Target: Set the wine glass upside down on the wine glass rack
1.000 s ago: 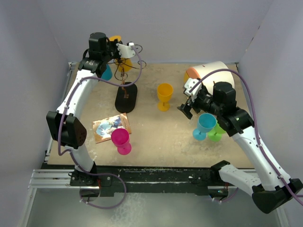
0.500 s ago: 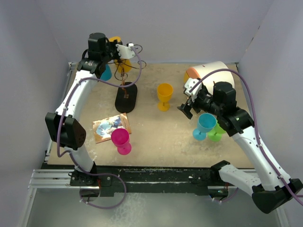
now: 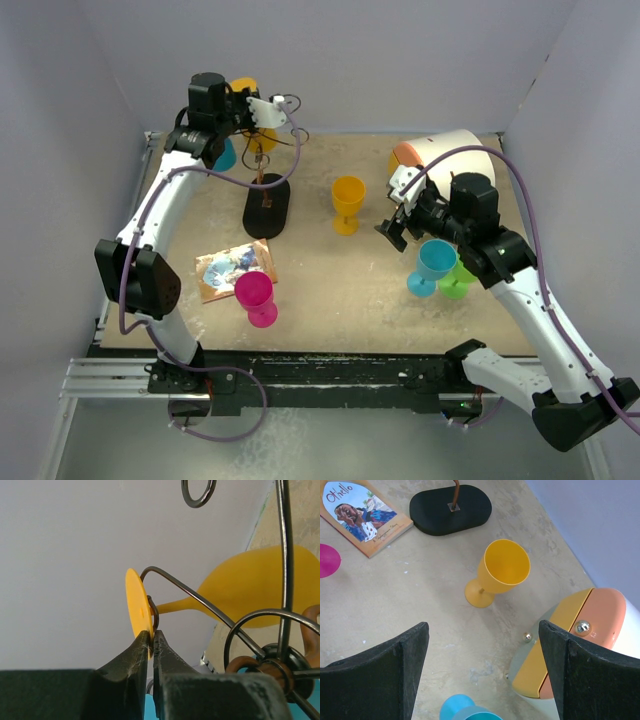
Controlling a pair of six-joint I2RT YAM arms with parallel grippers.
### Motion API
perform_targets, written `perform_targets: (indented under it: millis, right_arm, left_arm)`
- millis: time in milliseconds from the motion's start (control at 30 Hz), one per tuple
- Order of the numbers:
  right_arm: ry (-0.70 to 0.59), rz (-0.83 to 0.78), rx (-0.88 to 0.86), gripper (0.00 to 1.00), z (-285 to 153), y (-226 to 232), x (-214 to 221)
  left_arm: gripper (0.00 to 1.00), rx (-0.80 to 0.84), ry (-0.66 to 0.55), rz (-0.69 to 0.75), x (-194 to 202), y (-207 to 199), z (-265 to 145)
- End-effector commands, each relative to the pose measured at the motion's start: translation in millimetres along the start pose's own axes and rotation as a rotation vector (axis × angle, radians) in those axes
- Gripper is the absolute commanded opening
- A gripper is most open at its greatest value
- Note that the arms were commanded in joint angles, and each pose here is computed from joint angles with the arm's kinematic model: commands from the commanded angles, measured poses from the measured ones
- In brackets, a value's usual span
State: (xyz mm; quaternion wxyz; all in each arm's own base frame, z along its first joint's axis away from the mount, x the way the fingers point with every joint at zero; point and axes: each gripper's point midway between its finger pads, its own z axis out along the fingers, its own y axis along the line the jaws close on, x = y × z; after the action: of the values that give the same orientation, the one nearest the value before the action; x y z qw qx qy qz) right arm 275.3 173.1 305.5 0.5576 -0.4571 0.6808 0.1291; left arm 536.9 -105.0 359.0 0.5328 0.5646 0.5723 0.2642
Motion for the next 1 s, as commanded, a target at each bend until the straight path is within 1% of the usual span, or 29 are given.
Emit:
perform_targets:
  millis: [0,633,700,967]
  right_arm:
    - [-0.037,-0.02,0.009,0.93,-0.2,-3.8,-8.5]
    - [-0.034,-0.02,0.014,0.93,-0.2,-5.4,-7.7]
    - [-0.034,-0.02,0.013,0.93,0.2,-5.2,-7.7]
    - [-0.034,-0.02,0.013,0.93,-0.2,-5.3,-7.4]
  left_arm:
    - [0.11,-0.058,-0.03,0.005,-12.5,19.8,-19.2]
    - [0.24,-0.084,-0.051,0.008,-20.7,23.3,-27.7]
    - [0.27,-0.085,-0.051,0.012,-20.9,23.6,-28.8]
    - [0.33,-0.101,-0.057,0.02,-23.9,30.3,-37.8]
